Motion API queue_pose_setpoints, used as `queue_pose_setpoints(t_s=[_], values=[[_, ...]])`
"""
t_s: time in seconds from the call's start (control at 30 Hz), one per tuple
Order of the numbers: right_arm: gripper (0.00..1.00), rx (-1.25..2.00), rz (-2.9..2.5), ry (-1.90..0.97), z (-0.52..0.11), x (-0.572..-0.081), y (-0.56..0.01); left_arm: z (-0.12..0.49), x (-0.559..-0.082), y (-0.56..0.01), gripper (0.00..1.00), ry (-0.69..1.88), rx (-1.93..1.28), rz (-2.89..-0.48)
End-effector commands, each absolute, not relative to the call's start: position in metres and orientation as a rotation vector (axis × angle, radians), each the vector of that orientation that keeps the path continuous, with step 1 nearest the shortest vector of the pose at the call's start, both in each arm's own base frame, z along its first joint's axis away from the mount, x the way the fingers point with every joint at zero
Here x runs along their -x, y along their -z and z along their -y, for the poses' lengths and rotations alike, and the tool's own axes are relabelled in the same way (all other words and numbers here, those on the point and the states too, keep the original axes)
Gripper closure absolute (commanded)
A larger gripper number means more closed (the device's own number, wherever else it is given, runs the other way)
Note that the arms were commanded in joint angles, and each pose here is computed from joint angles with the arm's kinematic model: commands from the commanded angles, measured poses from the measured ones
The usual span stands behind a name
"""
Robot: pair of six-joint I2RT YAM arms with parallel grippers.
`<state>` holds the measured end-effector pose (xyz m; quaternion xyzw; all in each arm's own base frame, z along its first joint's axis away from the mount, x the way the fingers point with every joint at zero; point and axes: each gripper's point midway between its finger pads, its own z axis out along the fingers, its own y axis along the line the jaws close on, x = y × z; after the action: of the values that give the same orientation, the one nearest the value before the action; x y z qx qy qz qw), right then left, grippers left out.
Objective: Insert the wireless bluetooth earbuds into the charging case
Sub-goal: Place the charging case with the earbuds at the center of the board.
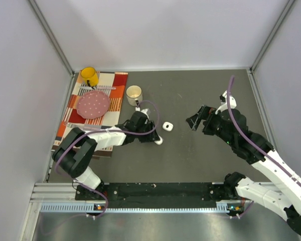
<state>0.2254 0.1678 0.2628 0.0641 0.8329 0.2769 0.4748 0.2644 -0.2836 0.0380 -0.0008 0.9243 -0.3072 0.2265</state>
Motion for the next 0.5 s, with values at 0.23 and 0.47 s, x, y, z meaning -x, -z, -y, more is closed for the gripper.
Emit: queue_pose_setpoints(t_s=[0.23,0.47], values=[[0.01,-0.165,-2.025,-0.718,-0.173,-0.228,-0.270,0.244,-0.278,-0.064,0.52,0.568,-0.046,-2.502],[0.01,-0.162,-2.040,-0.723,-0.176,-0.228,-0.266,0.223,-0.277,-0.058,0.51,0.440,-0.062,-2.521]])
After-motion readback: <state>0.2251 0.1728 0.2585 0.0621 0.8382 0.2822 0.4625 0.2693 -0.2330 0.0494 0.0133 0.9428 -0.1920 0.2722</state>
